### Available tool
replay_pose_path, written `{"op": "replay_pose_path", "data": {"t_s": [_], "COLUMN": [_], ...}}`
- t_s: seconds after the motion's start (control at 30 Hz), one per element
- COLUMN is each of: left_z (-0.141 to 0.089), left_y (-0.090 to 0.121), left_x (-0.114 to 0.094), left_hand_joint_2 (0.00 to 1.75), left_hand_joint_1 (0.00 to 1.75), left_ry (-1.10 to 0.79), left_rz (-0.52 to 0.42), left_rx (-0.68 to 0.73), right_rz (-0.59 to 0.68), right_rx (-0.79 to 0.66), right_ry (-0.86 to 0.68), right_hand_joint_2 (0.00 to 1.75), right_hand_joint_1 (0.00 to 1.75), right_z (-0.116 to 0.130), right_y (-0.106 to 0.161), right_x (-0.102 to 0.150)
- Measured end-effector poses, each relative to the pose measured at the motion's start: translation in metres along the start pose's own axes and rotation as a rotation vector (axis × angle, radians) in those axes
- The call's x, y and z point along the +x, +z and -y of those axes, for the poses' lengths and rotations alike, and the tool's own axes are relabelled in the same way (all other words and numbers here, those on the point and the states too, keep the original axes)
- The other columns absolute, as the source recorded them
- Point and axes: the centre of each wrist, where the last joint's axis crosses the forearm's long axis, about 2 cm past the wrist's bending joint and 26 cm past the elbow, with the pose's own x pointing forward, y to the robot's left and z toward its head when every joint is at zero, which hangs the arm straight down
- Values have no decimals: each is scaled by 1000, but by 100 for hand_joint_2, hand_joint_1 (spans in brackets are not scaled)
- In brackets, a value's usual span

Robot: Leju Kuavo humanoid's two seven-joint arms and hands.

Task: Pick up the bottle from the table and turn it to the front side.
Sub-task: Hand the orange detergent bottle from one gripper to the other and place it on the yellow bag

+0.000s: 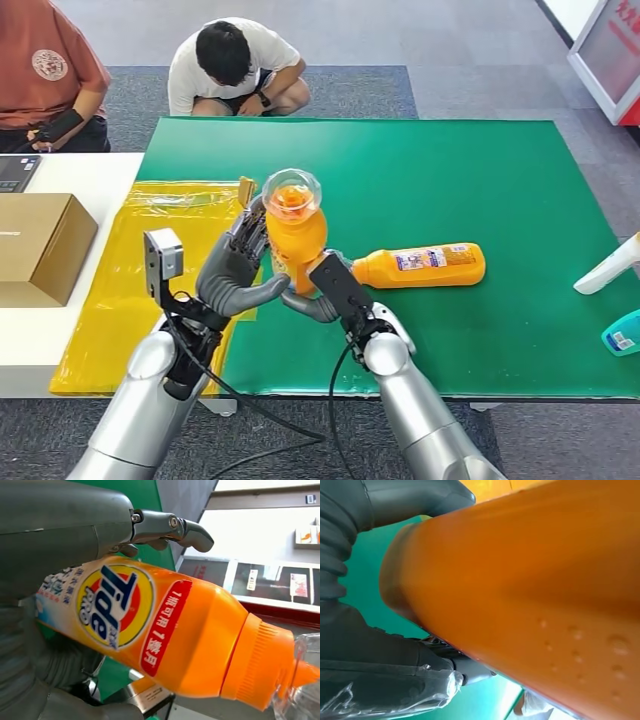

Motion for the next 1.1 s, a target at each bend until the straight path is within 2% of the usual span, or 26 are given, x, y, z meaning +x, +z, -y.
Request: {"op": "replay_pose_path", "data": {"t_s": [0.33,0.63,1.1], "left_z": [0,1,3], "left_y": [-2,-14,-19], "left_x": [0,9,12], "left_hand_joint_2": [175,175,175], "left_hand_joint_1": [0,0,0], "left_ry": [-137,-367,-397], "left_rz": [-33,-68,-77], "left_rx": [43,38,10], "right_rz": [-17,-42,-39], "right_rx": [59,67,56], "right_ry": [5,19,36], "right_hand_joint_2": [175,175,175], "right_hand_joint_1": [175,175,175], "right_z": [-15,-24,-24], "right_y": [2,10,12], "right_x": [-3,-7,-6]}}
